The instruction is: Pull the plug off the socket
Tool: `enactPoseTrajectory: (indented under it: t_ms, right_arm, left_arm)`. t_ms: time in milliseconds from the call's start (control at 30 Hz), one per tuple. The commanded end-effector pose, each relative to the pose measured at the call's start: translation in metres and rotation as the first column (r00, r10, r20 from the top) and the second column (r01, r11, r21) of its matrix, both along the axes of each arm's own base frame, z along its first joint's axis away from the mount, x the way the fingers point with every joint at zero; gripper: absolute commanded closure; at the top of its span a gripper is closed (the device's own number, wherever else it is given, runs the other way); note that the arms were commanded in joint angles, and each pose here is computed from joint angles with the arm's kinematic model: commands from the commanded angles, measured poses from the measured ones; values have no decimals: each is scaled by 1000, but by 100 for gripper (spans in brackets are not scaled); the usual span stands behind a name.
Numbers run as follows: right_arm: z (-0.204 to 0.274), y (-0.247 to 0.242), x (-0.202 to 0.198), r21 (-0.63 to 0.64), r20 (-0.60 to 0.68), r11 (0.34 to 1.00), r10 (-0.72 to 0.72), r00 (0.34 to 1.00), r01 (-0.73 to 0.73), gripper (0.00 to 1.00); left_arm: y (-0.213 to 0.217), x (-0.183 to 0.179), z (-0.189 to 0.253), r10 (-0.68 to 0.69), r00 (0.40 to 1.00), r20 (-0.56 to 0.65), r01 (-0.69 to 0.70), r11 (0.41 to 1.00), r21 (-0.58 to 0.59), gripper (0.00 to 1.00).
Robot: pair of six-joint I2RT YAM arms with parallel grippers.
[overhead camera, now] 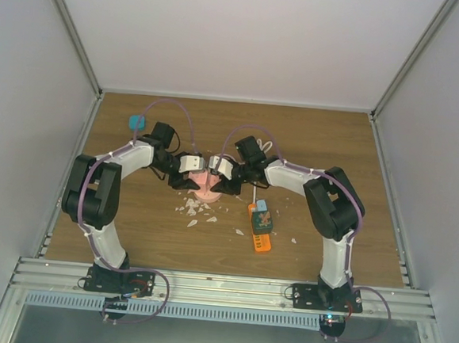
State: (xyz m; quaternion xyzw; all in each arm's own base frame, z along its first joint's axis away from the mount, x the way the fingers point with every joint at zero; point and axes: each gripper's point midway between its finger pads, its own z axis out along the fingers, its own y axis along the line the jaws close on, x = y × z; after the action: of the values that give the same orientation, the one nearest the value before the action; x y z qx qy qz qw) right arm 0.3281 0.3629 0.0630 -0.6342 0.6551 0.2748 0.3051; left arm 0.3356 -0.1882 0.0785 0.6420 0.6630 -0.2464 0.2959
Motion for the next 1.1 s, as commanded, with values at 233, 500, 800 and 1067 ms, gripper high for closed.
enactPoseTrajectory:
  t_ms: [233,500,800,1067]
  right_arm:
    - [-35,-18,7,-106,15,994,-19,1000,20,79]
    - [-42,-22,8,-133,18,991,-19,1000,21,83]
    - [-51,-28,12,-162,-9,986,-51,999,48,85]
    - [-53,-29,19,-179,11,981,-78,997,79,85]
  left_arm:
    - [-31,1,61,-81,996,46,89,977,-192,82]
    - [-31,9,72,-75,997,-31,64,961,-267,87]
    - [-27,-4,63,-118,964,236,164,969,-186,89]
    - [-27,3,71,-92,994,62,105,963,-247,87]
